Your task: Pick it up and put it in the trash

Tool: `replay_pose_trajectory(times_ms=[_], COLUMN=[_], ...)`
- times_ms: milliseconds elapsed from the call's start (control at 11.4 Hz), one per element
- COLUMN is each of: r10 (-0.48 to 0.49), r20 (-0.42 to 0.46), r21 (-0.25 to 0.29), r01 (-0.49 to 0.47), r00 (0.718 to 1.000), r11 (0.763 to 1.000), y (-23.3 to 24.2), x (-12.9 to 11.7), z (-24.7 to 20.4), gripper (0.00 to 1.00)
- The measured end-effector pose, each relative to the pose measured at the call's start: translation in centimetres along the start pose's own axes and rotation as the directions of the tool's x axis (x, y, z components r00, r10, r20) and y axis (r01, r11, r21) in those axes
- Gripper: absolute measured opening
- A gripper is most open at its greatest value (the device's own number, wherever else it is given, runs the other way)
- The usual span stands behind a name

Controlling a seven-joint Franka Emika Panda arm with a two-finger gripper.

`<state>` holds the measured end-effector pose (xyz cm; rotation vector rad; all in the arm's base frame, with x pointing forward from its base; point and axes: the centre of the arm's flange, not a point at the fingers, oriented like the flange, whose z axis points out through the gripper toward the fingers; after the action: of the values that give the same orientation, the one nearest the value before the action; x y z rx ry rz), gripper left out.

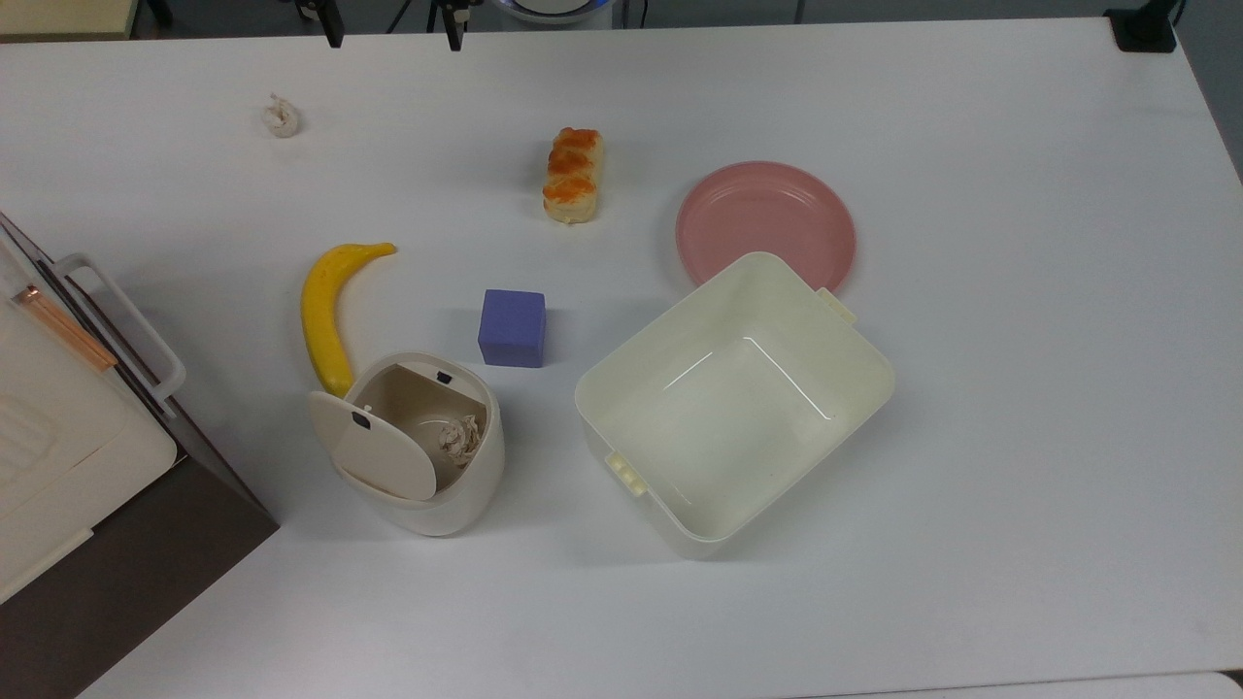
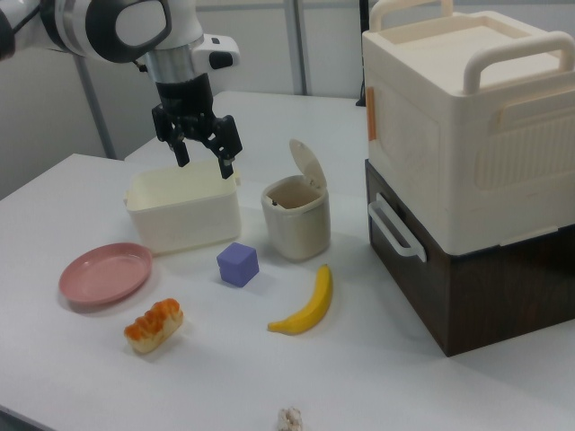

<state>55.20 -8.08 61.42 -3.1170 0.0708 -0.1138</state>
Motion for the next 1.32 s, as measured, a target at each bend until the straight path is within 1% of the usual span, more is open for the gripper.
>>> replay_pose_trajectory(times_ms=[615,967,1143,1319], r10=[0.003,0.016,0.027,0.033], r20=[0.015,0.007,-0.022,-0.018], r21=[0.005,0.007,0.011,0.023], r01=[-0.003,-0.017,-0.026,-0.033], r00=[1.0,1.0,0.999,0.999], r11=[1.0,1.0,1.0,0.999], y=[0.1,0.9,1.5,1.7], x=[-0.9,-1.6,-2.8,-4.9], z=[0.5,0.6,1.9,3.8], gripper=[1.0,1.0,1.0,1.0])
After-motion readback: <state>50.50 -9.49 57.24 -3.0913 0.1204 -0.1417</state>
